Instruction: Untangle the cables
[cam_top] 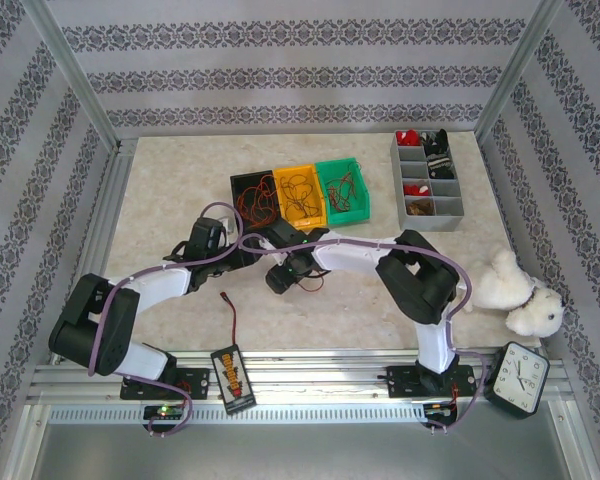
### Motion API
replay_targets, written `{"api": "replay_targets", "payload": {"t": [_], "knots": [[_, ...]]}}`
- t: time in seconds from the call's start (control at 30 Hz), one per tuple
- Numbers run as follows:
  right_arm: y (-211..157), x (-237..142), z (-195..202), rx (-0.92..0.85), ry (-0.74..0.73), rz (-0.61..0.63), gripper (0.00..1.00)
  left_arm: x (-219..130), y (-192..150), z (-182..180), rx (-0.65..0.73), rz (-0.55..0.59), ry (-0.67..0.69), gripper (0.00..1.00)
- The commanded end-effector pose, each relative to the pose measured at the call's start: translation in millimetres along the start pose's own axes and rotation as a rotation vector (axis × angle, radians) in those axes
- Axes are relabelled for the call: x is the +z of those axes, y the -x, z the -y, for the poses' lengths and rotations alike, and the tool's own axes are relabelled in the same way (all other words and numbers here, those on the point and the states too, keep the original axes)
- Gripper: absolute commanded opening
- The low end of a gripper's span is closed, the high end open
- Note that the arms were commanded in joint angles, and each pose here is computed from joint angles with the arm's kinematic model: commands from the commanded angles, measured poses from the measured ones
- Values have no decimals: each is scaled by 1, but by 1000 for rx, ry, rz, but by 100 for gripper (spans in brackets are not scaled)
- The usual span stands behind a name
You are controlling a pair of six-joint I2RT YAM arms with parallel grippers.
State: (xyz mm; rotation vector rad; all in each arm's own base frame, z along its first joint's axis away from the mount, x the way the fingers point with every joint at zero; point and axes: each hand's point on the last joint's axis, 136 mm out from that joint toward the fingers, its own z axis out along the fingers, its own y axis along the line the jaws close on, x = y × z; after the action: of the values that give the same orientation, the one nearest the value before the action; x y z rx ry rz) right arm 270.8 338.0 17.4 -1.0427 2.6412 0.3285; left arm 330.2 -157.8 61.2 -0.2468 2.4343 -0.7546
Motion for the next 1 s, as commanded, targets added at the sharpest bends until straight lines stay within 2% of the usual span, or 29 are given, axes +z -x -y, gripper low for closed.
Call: {"api": "replay_targets", "payload": {"t": [0.0,0.03,0.1,0.2,0.43,0.6,0.83,0.97], "knots": [[-4,7,4,-41,-73,-21,40,-7,18,7,7,72,-9,77],[-2,4,3,-42,-71,-8,28,-8,18,7,10,73,-3,77],[4,-5,2,-39,-61,23,11,-7,19,6,18,72,5,77],[18,-28,2,-23,-45,91,2,-5,18,4,22,53,16,76],[69,-114,7,88,110,328,3,4,15,1,4,29,25,75],[107,-167,34,191,223,473,4,12,12,-1,-18,14,19,74],[155,-207,93,291,277,606,5,16,7,-5,-40,6,19,74],[171,-207,125,329,276,634,5,14,6,-6,-35,8,22,74]]}}
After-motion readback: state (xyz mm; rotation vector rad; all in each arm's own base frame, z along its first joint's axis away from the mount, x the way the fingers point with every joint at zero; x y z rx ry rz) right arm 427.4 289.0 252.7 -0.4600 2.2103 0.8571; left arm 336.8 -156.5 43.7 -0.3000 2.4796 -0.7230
